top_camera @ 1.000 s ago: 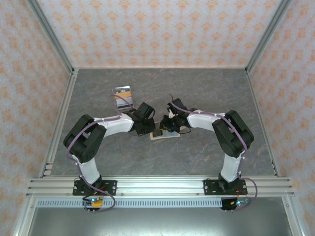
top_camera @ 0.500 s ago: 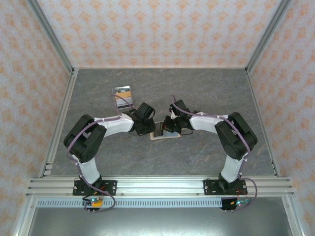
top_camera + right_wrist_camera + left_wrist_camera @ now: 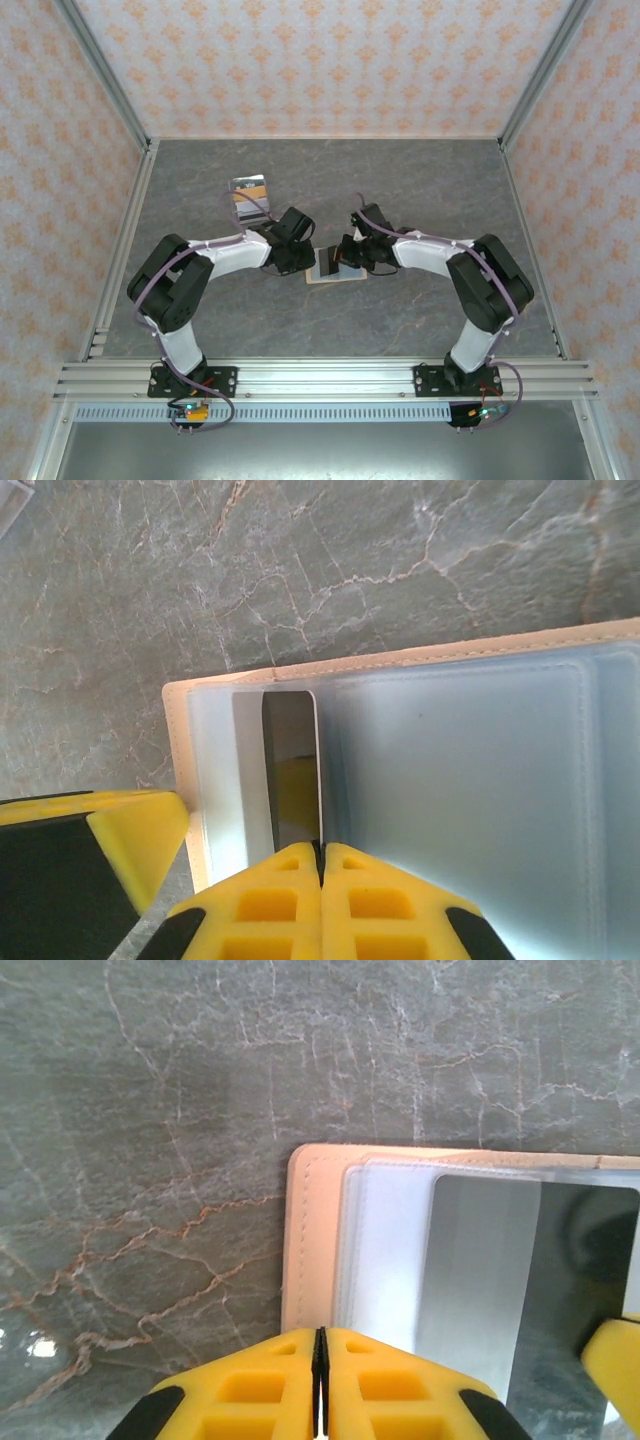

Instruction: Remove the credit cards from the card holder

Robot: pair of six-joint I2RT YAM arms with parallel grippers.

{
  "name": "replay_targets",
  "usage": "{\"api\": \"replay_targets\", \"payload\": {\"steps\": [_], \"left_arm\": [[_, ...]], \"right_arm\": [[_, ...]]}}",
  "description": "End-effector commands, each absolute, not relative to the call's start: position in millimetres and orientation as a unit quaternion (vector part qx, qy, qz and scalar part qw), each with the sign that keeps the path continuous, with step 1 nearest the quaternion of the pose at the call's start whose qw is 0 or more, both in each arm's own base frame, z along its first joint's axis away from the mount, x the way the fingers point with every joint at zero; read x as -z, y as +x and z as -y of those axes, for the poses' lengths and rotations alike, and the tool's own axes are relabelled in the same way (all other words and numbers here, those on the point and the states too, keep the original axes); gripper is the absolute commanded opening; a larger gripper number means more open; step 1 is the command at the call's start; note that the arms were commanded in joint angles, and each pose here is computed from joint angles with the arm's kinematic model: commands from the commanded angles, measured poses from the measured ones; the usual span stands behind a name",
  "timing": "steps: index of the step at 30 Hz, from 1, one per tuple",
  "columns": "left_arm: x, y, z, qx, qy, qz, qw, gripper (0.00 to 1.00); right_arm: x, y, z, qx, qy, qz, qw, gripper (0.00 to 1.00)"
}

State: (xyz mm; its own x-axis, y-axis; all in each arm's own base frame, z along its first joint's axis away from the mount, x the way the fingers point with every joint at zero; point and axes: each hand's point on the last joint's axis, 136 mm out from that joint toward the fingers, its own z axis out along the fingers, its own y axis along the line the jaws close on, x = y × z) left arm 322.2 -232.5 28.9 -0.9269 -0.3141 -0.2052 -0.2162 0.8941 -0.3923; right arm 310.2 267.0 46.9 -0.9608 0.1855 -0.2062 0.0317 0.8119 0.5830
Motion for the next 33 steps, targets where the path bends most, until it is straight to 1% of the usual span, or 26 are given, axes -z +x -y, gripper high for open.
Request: {"api": "replay_targets", "payload": {"steps": [1, 5, 9, 18, 23, 28, 33], "left_arm": [[-54, 327, 232, 0.186, -0.121, -0.962, 0.159, 0.13], [-54, 328, 235, 0.195, -0.121, -0.960, 0.160, 0.17], [-59, 330, 242, 0.217, -0.124, -0.954, 0.163, 0.26], [-63, 334, 253, 0.259, -0.137, -0.942, 0.163, 0.34], [-65, 335, 249, 0.281, -0.155, -0.933, 0.163, 0.41], [-84, 341, 251, 0.347, -0.173, -0.904, 0.178, 0.49], [-118, 348, 266, 0.443, -0.177, -0.858, 0.190, 0.58]], "right_arm": [[-56, 318, -253, -0.291, 0.071, -0.940, 0.165, 0.00], [-66, 318, -254, -0.302, 0.064, -0.934, 0.178, 0.00], [-77, 319, -255, -0.313, 0.056, -0.928, 0.194, 0.00], [-88, 318, -247, -0.310, 0.059, -0.924, 0.215, 0.00], [-97, 317, -241, -0.307, 0.061, -0.921, 0.234, 0.00], [-118, 319, -238, -0.341, 0.070, -0.902, 0.255, 0.00], [-146, 328, -236, -0.434, 0.101, -0.857, 0.257, 0.00]]}}
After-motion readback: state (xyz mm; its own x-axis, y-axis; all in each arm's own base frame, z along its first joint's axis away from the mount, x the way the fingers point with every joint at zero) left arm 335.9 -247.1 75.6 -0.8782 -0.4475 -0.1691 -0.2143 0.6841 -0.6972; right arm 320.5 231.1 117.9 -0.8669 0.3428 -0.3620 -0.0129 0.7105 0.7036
